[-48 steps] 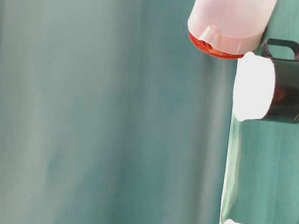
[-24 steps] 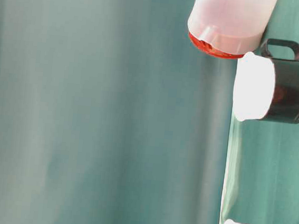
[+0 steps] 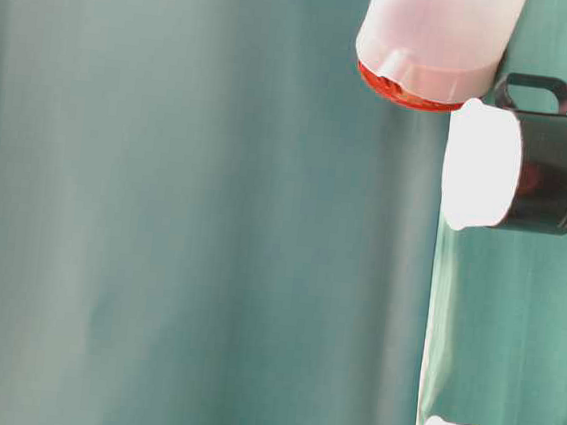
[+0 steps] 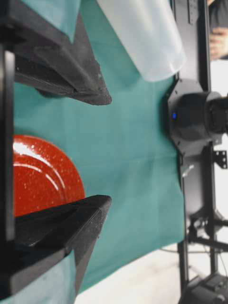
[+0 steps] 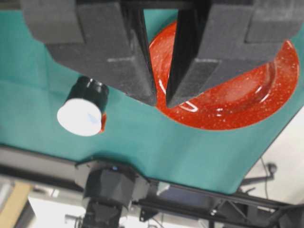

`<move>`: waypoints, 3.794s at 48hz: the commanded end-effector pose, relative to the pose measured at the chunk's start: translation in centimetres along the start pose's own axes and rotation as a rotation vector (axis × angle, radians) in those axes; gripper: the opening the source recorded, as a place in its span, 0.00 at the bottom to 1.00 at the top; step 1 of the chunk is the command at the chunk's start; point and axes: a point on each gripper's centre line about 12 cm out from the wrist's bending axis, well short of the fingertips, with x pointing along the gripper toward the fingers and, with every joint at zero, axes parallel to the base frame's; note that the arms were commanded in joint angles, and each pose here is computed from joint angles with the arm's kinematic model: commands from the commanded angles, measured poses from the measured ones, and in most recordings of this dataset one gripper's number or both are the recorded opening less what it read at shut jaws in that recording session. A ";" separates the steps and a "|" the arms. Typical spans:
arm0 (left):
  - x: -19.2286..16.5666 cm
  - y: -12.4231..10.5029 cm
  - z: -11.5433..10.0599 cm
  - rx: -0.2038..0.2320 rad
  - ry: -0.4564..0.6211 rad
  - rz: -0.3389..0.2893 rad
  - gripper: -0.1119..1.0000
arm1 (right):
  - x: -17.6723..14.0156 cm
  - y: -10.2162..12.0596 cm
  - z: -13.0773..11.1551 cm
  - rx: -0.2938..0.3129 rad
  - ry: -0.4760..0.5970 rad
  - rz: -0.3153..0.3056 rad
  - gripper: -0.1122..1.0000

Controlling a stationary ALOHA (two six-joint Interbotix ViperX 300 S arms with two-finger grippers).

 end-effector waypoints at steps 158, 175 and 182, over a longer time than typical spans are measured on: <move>1.0 -0.5 -4.6 -0.048 0.095 -0.019 0.76 | 1.0 -1.6 -1.8 0.081 0.125 -0.105 0.30; 1.0 0.3 -5.4 -0.073 0.170 0.018 0.76 | 1.8 -1.6 -3.2 0.109 0.195 -0.115 0.30; 0.8 0.3 -5.3 -0.077 0.161 0.017 0.76 | 2.1 -2.1 -4.9 0.106 0.307 -0.166 0.30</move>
